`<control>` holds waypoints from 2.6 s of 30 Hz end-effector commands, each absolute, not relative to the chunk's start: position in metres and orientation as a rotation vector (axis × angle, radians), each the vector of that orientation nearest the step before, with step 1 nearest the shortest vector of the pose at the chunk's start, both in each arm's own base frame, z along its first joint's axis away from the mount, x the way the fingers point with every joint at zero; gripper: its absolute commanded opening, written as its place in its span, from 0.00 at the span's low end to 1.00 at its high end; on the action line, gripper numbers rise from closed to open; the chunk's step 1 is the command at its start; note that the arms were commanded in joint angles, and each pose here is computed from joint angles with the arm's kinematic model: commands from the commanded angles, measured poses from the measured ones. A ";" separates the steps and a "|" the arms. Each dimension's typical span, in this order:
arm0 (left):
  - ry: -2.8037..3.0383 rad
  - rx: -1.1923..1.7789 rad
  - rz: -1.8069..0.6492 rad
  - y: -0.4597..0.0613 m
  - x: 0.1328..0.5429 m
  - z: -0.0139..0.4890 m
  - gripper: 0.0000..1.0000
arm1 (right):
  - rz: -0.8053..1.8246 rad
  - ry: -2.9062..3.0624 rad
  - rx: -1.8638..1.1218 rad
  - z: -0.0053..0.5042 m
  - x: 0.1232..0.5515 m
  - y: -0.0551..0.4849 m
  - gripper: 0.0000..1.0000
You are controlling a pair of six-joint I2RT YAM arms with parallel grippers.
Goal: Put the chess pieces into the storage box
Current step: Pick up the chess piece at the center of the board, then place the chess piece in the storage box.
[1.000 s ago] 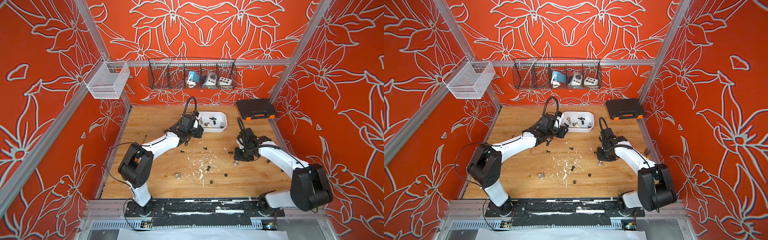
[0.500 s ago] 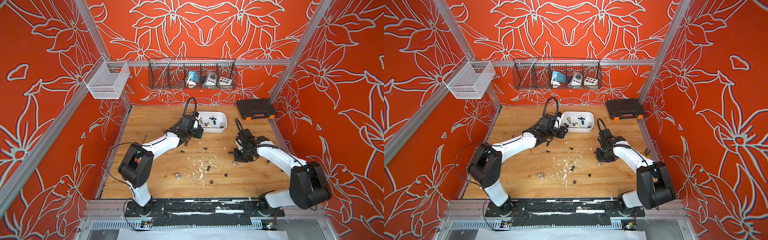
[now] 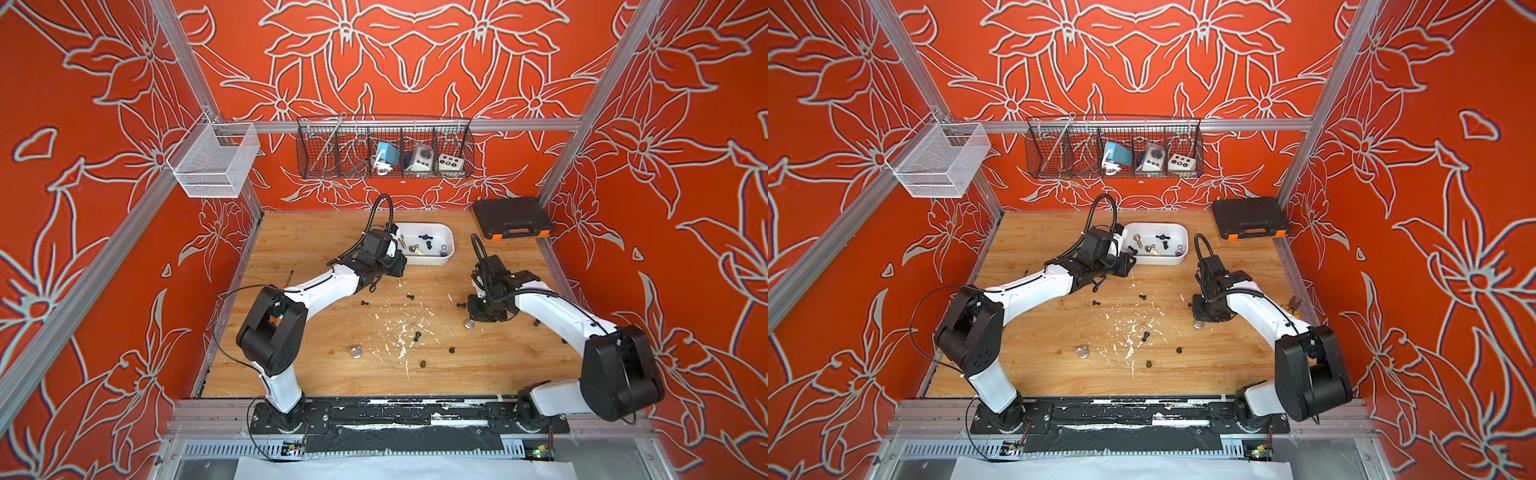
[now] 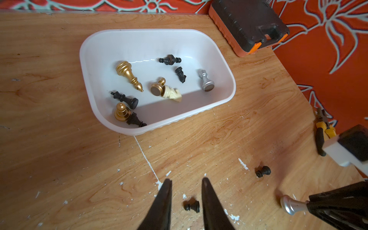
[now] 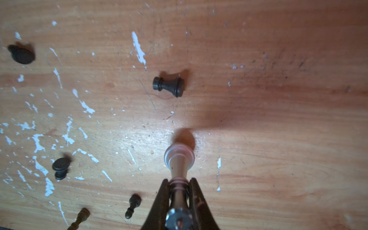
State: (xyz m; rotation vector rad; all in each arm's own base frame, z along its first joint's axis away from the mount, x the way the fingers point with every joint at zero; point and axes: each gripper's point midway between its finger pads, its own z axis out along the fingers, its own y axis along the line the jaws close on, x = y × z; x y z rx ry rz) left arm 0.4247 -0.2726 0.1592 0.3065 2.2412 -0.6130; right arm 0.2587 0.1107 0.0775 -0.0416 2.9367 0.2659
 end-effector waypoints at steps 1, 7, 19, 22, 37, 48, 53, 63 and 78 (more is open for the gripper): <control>2.213 0.313 -0.603 -0.269 0.420 0.173 0.27 | 0.306 2.867 -0.044 0.099 0.276 0.120 0.14; 2.201 0.307 -0.599 -0.265 0.416 0.180 0.27 | 0.411 2.752 -0.063 0.128 0.320 0.143 0.14; 2.194 0.271 -0.574 -0.242 0.394 0.187 0.27 | 0.520 2.536 -0.119 0.187 0.442 0.184 0.14; 2.191 0.255 -0.566 -0.233 0.385 0.187 0.28 | 0.579 2.478 -0.052 0.179 0.475 0.191 0.14; 2.221 0.149 -0.528 -0.195 0.343 0.166 0.28 | 1.013 2.367 0.102 0.132 0.562 0.254 0.13; 2.236 0.126 -0.538 -0.192 0.337 0.160 0.28 | 1.102 2.382 0.130 0.112 0.571 0.266 0.27; 2.238 0.122 -0.531 -0.191 0.337 0.159 0.28 | 1.091 2.386 0.125 0.112 0.570 0.264 0.33; 2.244 0.120 -0.529 -0.191 0.337 0.158 0.28 | 1.098 2.371 0.119 0.122 0.566 0.263 0.34; 2.246 0.142 -0.521 -0.192 0.337 0.160 0.29 | 1.101 2.345 0.093 0.134 0.558 0.262 0.34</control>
